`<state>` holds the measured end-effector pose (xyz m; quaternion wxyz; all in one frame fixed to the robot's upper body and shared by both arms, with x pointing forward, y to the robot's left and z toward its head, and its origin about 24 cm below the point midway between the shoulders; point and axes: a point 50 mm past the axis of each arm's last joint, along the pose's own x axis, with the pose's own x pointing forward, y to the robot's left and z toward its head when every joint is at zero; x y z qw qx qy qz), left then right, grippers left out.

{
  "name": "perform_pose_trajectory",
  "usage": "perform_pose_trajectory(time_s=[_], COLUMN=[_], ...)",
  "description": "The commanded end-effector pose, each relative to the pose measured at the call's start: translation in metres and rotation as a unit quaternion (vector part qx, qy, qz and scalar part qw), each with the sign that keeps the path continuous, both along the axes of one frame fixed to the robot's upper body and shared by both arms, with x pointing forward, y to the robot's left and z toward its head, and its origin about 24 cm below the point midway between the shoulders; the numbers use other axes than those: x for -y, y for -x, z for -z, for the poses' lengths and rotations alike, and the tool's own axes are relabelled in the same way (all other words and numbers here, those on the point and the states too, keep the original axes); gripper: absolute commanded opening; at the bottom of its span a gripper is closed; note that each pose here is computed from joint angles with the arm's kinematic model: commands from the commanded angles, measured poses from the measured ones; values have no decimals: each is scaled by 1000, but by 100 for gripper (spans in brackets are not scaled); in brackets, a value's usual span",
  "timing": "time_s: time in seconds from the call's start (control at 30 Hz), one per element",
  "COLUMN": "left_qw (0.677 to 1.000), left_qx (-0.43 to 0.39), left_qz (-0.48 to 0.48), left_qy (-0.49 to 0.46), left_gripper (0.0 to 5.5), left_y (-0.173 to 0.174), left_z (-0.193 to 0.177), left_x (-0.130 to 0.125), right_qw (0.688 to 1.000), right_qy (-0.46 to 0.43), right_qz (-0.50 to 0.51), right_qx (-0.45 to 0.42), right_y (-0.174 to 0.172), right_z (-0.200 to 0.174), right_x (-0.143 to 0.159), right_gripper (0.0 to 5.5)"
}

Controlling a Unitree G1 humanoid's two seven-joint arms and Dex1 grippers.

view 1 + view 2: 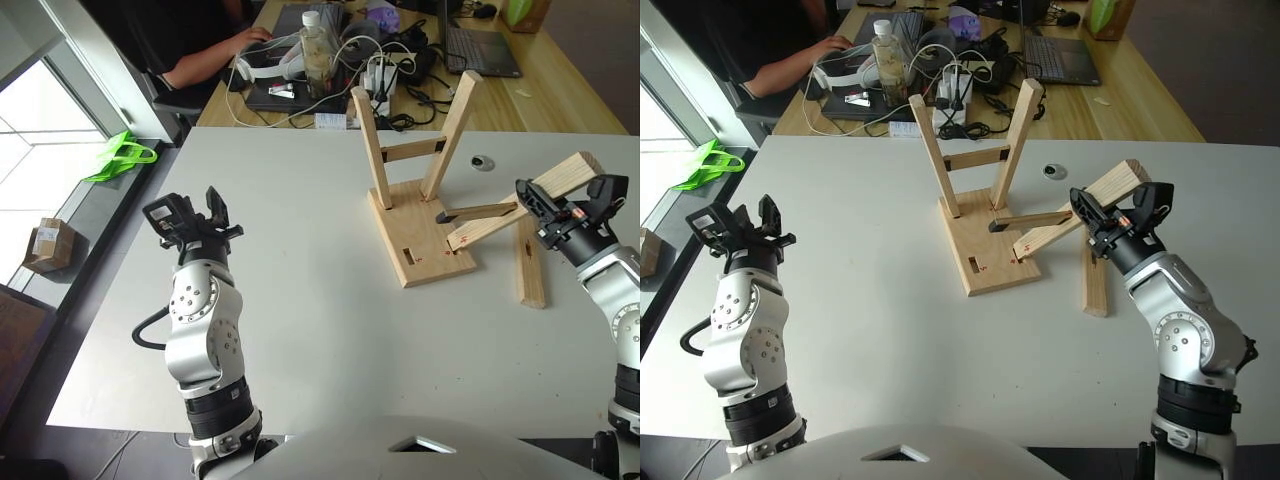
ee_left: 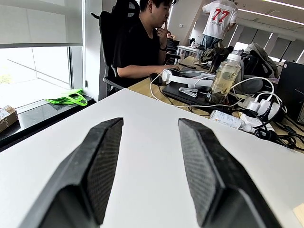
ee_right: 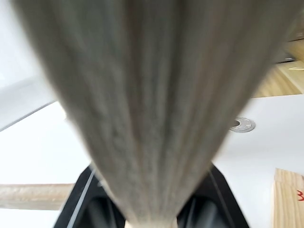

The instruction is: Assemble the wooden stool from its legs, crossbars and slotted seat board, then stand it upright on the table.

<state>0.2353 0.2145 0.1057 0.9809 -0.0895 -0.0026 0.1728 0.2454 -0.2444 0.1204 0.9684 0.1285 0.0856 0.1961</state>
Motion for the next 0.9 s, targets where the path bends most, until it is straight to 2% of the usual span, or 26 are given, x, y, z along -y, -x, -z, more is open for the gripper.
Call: perform_pose_trajectory(time_s=[0.03,0.17,0.4,0.6,0.77,0.8,0.9], left_qw=[1000,1000,1000,1000,999,999,999], left_qx=[-1,0,6,8,7,7,6], left_qz=[-16,-28,-10,5,14,14,13], left_qy=[-3,-2,-18,-26,-32,-32,-33], left_gripper=[213,213,213,213,213,213,213], left_y=[4,5,-5,-12,-14,-15,-14], left_z=[0,2,-5,-8,-9,-9,-9], left_x=[-1,0,3,4,5,5,4], right_qw=[994,994,997,999,995,994,991], right_qy=[27,35,42,-41,-87,-90,-101], right_qz=[-24,-34,-18,26,41,42,40], right_qx=[-103,-93,-66,-6,28,39,71], right_y=[15,12,15,-1,-6,-7,-10], right_z=[27,23,48,37,17,12,-5], right_x=[3,0,-24,-50,-54,-53,-53], right_gripper=[98,98,98,98,98,134,182])
